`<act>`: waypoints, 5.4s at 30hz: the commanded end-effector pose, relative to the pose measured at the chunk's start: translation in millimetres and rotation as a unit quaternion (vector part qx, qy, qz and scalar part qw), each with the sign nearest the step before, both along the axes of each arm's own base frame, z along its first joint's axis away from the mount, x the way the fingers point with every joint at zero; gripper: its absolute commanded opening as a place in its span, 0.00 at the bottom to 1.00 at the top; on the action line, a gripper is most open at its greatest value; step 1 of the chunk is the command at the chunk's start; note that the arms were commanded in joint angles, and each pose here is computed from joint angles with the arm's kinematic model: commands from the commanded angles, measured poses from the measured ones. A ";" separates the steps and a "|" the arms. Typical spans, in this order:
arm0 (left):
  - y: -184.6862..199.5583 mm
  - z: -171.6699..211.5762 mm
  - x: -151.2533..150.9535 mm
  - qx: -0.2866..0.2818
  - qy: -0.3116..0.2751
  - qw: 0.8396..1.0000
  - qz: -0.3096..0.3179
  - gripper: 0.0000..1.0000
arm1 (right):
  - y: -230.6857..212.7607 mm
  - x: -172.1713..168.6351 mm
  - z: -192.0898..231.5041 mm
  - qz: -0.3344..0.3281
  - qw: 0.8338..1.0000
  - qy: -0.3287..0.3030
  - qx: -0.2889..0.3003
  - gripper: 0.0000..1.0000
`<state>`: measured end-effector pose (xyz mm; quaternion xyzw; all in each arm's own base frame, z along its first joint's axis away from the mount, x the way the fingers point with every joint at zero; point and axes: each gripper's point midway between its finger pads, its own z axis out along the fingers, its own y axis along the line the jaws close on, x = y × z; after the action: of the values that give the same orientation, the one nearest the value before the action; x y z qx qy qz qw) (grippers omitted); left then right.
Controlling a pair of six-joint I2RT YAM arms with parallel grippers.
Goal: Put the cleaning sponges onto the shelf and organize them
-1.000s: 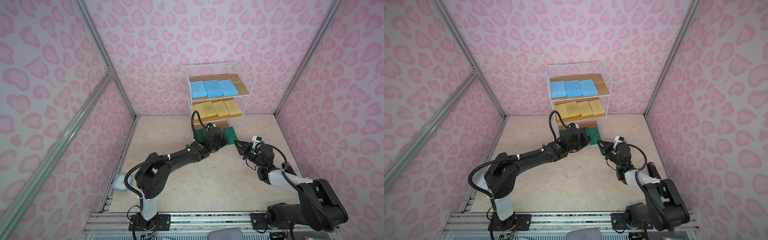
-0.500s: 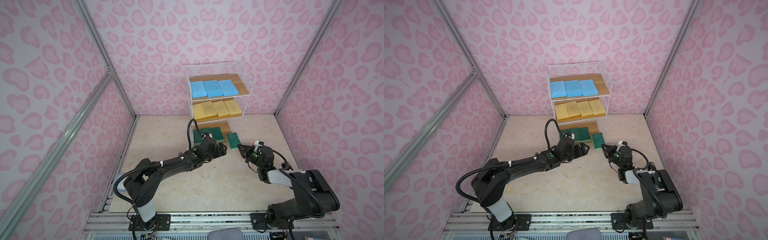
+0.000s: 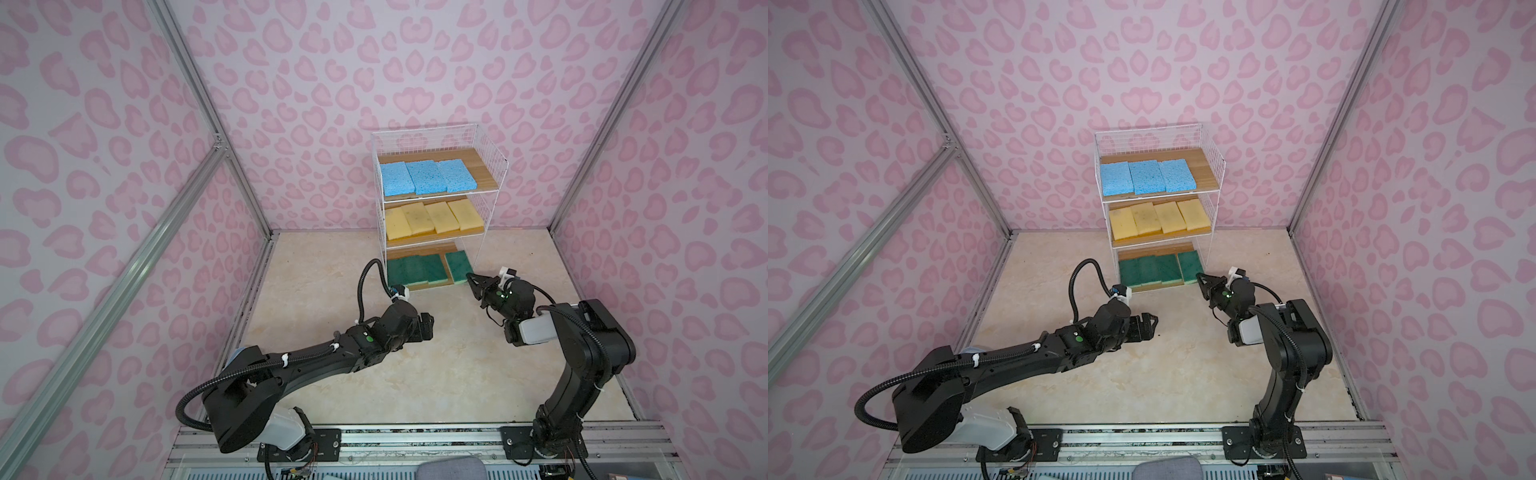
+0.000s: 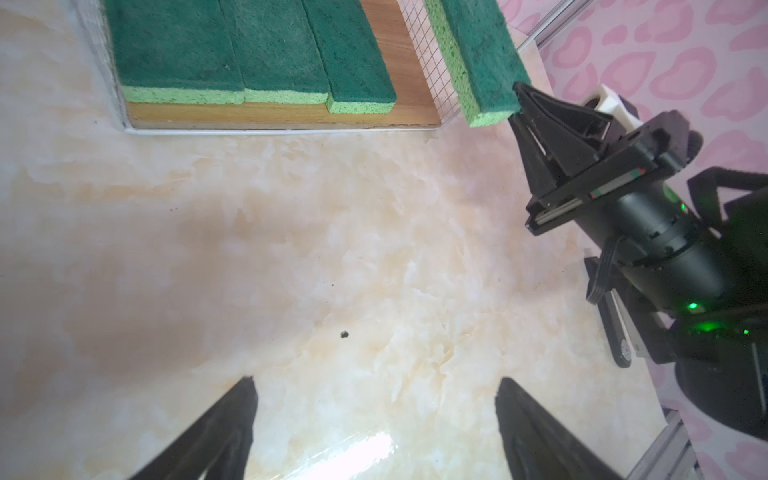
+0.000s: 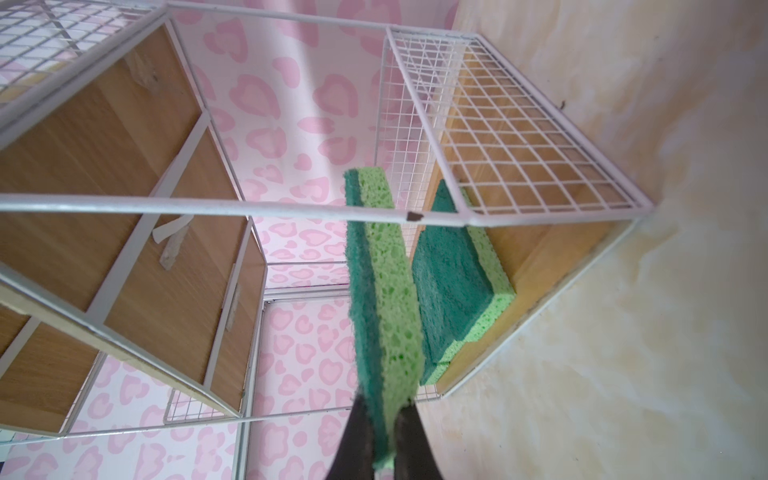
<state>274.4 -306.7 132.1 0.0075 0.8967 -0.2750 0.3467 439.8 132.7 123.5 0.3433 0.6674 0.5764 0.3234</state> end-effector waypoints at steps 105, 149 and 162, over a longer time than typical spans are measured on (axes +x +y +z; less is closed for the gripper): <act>16.7 -5.1 6.1 0.055 0.008 0.998 0.014 0.92 | 6.7 33.4 -85.8 -0.013 0.998 0.051 -0.026 0.12; 250.7 104.4 12.3 0.236 -0.186 0.916 0.266 0.96 | -84.2 -105.5 71.0 -0.111 0.823 -0.087 -0.551 0.99; 287.0 18.2 101.5 0.282 -0.074 0.928 0.233 0.96 | -157.4 -101.8 42.2 -0.219 0.697 -0.042 -0.681 0.99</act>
<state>349.4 -14.7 152.2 -0.1113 0.8877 0.0899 0.4377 334.1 -9.5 161.0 0.1381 0.7903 -0.0622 0.5937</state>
